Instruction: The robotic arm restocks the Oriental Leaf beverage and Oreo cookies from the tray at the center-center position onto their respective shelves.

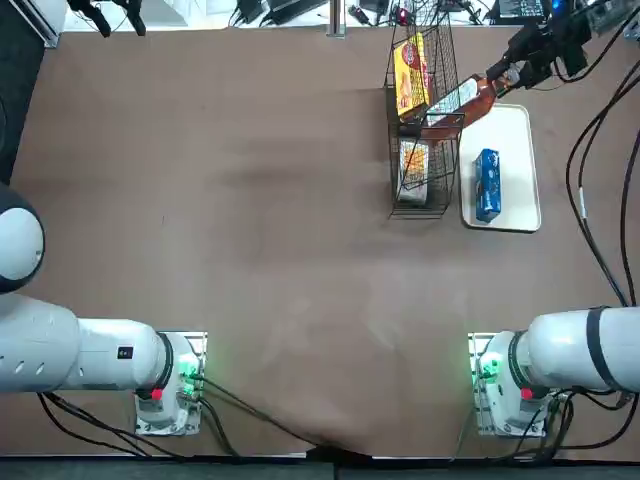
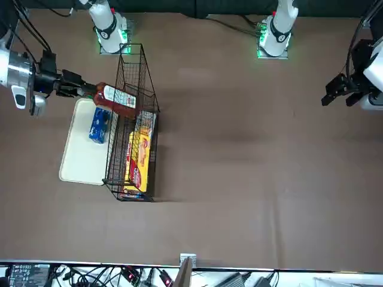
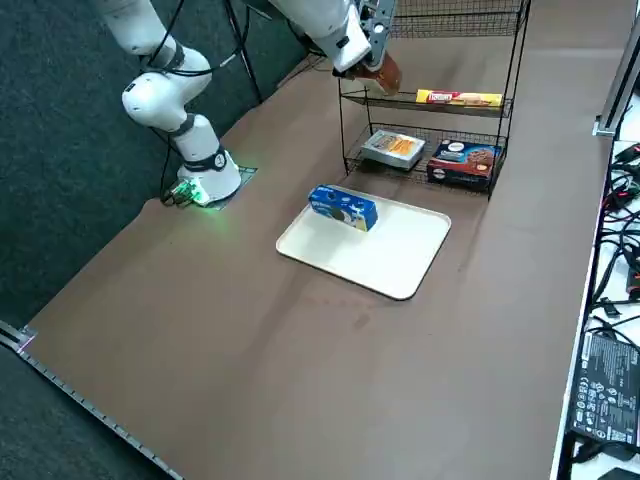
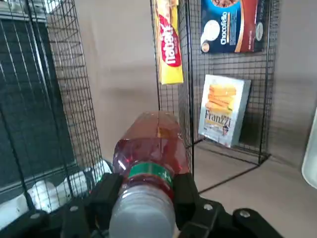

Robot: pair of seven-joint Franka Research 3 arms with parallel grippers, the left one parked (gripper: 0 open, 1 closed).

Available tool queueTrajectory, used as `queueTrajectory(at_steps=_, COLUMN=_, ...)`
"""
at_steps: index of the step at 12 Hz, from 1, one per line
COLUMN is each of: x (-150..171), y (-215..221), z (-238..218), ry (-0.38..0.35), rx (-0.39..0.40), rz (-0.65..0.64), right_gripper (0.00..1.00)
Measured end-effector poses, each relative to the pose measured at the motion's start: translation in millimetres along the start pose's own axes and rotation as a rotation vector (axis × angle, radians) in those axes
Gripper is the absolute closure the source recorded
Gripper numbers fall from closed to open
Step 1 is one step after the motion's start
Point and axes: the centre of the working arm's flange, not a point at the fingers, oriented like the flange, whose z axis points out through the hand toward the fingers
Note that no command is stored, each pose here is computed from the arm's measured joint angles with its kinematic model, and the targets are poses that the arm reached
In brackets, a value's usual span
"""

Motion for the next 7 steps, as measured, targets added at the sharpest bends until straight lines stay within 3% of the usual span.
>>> queueTrajectory(at_steps=7, x=8.9, y=-3.4, z=33.5, ry=0.036, rx=-0.007, rz=0.018, right_gripper=0.41)
